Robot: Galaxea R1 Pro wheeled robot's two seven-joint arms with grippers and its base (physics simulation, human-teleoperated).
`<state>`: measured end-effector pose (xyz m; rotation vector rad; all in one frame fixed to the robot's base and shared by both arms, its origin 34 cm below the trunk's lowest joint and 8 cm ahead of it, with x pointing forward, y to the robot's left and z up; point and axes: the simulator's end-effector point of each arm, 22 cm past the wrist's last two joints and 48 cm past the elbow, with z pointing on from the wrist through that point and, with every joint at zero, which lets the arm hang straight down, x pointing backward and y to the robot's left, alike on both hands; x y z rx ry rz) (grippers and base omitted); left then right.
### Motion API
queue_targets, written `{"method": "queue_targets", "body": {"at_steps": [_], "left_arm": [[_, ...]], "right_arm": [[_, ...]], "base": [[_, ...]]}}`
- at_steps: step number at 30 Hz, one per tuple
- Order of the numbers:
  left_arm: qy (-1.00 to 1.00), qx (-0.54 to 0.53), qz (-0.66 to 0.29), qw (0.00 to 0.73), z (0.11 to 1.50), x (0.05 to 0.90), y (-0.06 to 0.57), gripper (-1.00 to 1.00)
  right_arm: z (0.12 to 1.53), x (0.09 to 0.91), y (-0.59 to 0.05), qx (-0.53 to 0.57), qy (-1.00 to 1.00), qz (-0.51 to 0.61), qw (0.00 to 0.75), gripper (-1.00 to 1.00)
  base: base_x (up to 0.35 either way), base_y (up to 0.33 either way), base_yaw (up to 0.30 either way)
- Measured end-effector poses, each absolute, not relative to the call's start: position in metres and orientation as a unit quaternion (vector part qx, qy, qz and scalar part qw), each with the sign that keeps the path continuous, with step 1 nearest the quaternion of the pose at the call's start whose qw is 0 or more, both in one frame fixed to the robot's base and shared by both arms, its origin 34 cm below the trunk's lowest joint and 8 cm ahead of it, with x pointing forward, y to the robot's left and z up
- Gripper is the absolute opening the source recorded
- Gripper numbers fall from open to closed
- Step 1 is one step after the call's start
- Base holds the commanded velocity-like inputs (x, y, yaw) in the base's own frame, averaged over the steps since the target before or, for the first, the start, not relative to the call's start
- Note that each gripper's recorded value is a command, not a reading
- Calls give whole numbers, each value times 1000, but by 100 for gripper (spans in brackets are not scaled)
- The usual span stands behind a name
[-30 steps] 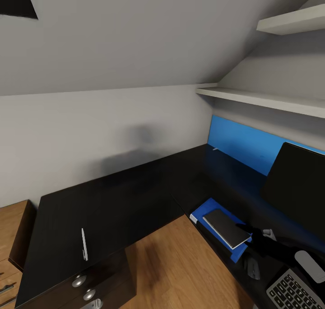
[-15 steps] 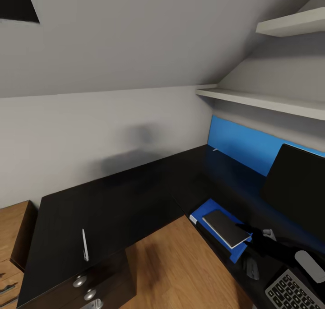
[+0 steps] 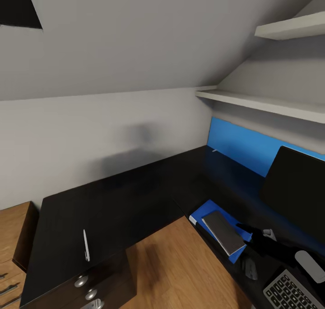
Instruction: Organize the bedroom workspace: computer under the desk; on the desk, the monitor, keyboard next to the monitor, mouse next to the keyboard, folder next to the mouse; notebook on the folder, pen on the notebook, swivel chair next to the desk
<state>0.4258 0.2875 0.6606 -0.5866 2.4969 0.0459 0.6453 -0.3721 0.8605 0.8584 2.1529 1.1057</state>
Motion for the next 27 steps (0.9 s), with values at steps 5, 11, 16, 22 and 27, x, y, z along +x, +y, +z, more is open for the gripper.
{"method": "queue_targets", "body": {"at_steps": [5,11,16,22,27], "left_arm": [[933,-219,17,284,661,426,287,100],[933,-219,17,284,661,426,287,100],[933,-219,17,284,661,426,288,100],[933,-219,17,284,660,426,288,100],[933,-220,17,284,661,426,288,100]], "right_arm": [[860,645,-372,321,804,413,283,100],[860,645,-372,321,804,413,283,100],[860,645,-372,321,804,413,283,100],[860,646,-372,321,804,413,283,100],[861,646,-371,320,804,414,284,100]], "base": [[0,0,0],[0,0,0],[-13,0,0],[-147,0,0],[-72,0,0]]}}
